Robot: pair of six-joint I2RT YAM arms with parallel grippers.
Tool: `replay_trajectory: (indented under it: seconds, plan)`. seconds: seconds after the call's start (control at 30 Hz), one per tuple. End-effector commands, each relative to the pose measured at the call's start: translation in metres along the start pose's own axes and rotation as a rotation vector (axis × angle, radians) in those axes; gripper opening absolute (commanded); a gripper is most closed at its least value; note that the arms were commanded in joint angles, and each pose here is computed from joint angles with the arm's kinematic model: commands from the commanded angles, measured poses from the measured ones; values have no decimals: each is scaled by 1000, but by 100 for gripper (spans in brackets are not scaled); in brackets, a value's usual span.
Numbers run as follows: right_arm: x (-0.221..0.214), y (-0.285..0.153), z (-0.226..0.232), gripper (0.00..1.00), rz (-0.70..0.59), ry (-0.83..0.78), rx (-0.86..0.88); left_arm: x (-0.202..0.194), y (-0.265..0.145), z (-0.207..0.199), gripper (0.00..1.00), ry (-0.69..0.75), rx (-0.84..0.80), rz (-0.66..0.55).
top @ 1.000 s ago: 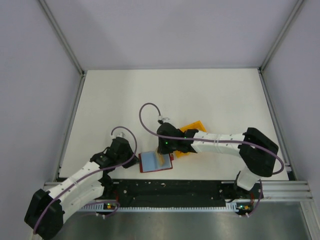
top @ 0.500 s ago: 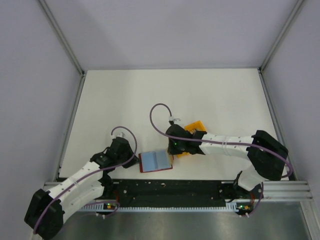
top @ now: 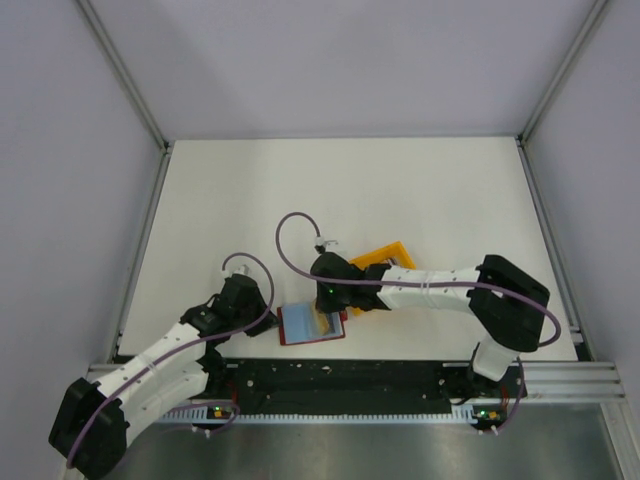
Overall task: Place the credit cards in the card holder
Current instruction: Insert the credit card into the card holder.
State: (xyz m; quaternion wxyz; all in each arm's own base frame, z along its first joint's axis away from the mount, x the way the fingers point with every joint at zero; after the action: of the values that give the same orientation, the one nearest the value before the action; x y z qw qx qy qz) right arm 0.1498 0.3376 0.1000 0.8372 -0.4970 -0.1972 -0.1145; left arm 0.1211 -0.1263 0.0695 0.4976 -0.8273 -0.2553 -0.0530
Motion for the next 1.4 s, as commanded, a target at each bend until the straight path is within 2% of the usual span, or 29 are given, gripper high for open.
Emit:
replay_trajectory:
  seconds: [0.0,0.33,0.67,0.83,0.97,1.13,1.37]
  plan:
    - [2,1,25,0,18,-35,66,4,1,-6,0,9,-35,-20]
    - [20,-12,80,0,33,-72,285,4,2,-5,0,8,-30,-24]
    - [17,-11,87,0,68,-113,306,3,4,-4,0,-9,-32,-25]
    - [27,-26,81,0,4,-103,303,2,3,-3,0,-11,-25,-23]
    - [38,-41,57,0,-58,-26,284,2,3,-3,0,-2,-23,-23]
    - [20,-30,18,0,-28,69,248,3,3,-4,0,1,-27,-23]
    - [6,-14,14,0,-7,139,307,3,2,-4,0,0,-30,-22]
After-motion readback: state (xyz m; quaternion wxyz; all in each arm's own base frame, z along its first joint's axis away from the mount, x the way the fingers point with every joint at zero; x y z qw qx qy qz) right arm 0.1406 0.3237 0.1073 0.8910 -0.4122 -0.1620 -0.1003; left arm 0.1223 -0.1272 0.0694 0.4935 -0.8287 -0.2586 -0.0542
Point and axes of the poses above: each gripper's point midway between its finger pads, its own y axis out along the fingers, its own z axis along the line the jaws close on, x = y × z, the point moved 6 cm from there along -y, back along the fingers, and after that the axes turned 6 degrees about y, right-handed, at the moved point
